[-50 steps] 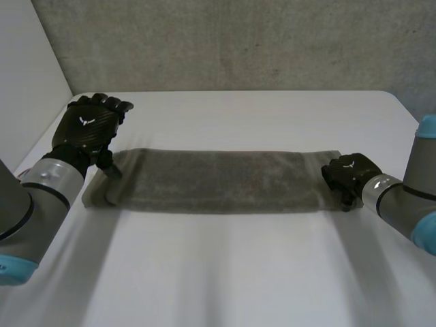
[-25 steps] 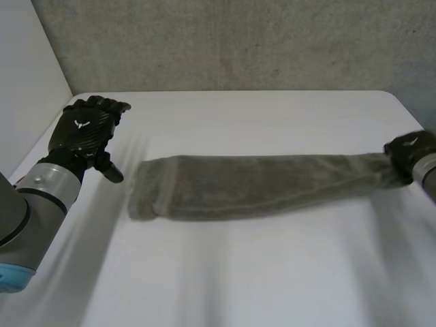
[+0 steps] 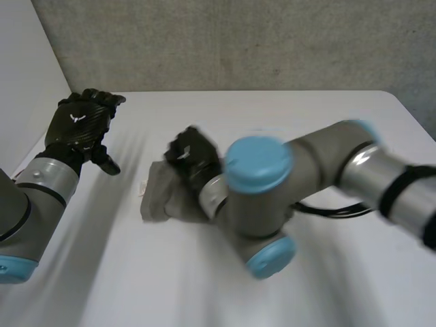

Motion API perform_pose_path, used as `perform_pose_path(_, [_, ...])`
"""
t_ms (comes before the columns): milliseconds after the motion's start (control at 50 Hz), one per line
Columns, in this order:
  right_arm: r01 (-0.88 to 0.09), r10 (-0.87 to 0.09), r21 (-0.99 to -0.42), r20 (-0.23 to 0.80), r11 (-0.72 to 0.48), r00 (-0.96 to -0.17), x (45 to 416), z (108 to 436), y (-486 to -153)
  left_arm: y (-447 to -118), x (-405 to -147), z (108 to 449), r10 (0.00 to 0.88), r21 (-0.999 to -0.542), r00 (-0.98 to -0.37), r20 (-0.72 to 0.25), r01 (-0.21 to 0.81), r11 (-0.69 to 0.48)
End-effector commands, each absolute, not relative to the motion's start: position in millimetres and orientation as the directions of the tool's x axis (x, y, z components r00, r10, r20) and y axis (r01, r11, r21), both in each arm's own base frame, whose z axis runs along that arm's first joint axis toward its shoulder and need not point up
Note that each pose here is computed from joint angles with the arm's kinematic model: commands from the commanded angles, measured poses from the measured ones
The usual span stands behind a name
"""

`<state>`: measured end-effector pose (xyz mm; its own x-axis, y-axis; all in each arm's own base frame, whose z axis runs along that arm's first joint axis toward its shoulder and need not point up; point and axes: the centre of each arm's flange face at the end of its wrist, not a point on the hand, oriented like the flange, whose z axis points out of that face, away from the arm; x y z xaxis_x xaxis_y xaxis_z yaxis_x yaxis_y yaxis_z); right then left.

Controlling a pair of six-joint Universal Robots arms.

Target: Fold the towel.

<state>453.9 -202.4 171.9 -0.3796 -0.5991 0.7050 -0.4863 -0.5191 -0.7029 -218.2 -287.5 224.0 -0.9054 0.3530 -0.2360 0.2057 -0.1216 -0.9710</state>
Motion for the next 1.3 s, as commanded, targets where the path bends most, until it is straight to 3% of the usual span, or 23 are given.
perform_pose_path(20, [-0.464, -0.644, -0.725, 0.678, -0.508, -0.354, 469, 144, -190, -290, -218, 214, 0.357, -0.972, -0.905, -0.233, 0.211, -0.099])
perform_pose_path(140, [-0.462, -0.661, -0.761, 0.636, -0.455, -0.398, 460, 154, -196, -290, -219, 213, 0.359, -0.972, -0.904, -0.234, 0.213, -0.096])
perform_pose_path(260, [-0.511, -0.678, -0.796, 0.572, -0.324, -0.462, 407, 192, -211, -289, -218, 212, 0.360, -0.972, -0.903, -0.233, 0.215, -0.092])
perform_pose_path(400, [-0.632, -0.671, -0.763, 0.539, -0.134, -0.509, 333, 171, -232, -288, -219, 211, 0.361, -0.972, -0.903, -0.233, 0.214, -0.092])
perform_pose_path(500, [-0.666, -0.665, -0.745, 0.519, -0.043, -0.538, 303, 154, -241, -286, -222, 211, 0.372, -0.972, -0.898, -0.233, 0.214, -0.094])
perform_pose_path(620, [-0.647, -0.695, -0.762, 0.479, -0.026, -0.536, 295, 143, -244, -282, -232, 211, 0.404, -0.972, -0.884, -0.237, 0.212, -0.107])
perform_pose_path(720, [-0.635, -0.689, -0.771, 0.483, -0.043, -0.540, 296, 141, -243, -278, -276, 205, 0.532, -0.972, -0.814, -0.234, 0.191, -0.136])
perform_pose_path(840, [-0.623, -0.673, -0.780, 0.493, -0.062, -0.551, 296, 139, -243, -283, -300, 190, 0.581, -0.971, -0.779, -0.237, 0.200, -0.128])
perform_pose_path(880, [-0.612, -0.664, -0.787, 0.495, -0.071, -0.560, 295, 139, -243, -282, -308, 170, 0.612, -0.967, -0.754, -0.239, 0.240, -0.082])
perform_pose_path(1000, [-0.612, -0.663, -0.788, 0.495, -0.071, -0.561, 294, 140, -242, -279, -309, 149, 0.638, -0.941, -0.718, -0.279, 0.337, -0.031])
perform_pose_path(1100, [-0.612, -0.663, -0.788, 0.496, -0.073, -0.560, 295, 140, -241, -272, -305, 135, 0.650, -0.866, -0.632, -0.422, 0.493, -0.084])
perform_pose_path(1160, [-0.612, -0.663, -0.788, 0.495, -0.071, -0.561, 295, 139, -242, -269, -303, 132, 0.650, -0.843, -0.607, -0.458, 0.528, -0.101])
perform_pose_path(1300, [-0.615, -0.667, -0.786, 0.493, -0.065, -0.559, 295, 136, -242, -266, -301, 135, 0.645, -0.836, -0.601, -0.472, 0.538, -0.110])
